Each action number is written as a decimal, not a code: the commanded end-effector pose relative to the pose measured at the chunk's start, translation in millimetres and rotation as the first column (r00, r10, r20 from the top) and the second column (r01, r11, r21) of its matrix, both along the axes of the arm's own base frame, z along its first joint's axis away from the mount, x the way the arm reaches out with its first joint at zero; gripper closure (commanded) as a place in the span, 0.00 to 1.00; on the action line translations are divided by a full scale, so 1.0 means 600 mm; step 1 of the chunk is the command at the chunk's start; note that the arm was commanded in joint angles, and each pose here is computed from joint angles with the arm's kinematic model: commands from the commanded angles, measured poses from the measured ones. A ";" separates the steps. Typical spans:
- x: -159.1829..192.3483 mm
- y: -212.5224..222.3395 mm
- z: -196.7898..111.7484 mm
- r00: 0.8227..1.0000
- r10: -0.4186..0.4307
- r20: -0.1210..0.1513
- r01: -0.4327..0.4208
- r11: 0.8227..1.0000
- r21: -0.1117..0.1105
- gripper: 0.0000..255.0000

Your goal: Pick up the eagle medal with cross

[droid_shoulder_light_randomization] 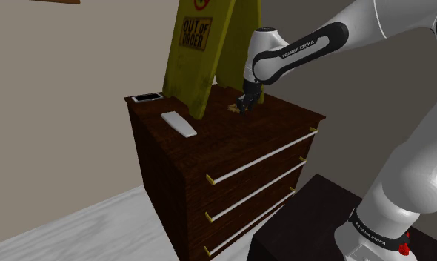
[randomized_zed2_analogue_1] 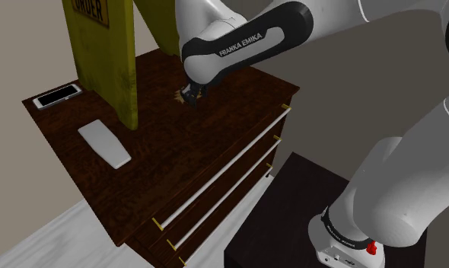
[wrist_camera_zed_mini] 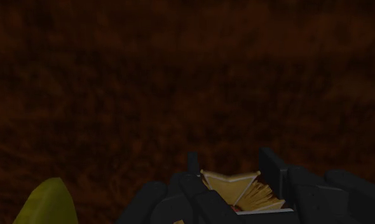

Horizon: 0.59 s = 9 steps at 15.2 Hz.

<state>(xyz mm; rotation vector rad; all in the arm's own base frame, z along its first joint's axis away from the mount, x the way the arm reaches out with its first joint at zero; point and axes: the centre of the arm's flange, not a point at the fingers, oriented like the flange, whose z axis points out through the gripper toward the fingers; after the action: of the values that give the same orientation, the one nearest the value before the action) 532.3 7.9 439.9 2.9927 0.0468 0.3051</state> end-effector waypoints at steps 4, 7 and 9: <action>-0.001 -0.003 -0.005 1.000 -0.001 -0.006 0.001 1.000 0.000 1.00; 0.000 -0.003 0.013 1.000 -0.001 -0.006 0.001 1.000 0.000 1.00; 0.000 -0.003 0.030 1.000 -0.001 -0.006 0.001 1.000 0.000 1.00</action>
<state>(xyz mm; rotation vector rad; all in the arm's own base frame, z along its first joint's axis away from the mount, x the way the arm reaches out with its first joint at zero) 531.9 5.8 453.0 2.9933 0.0468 0.2976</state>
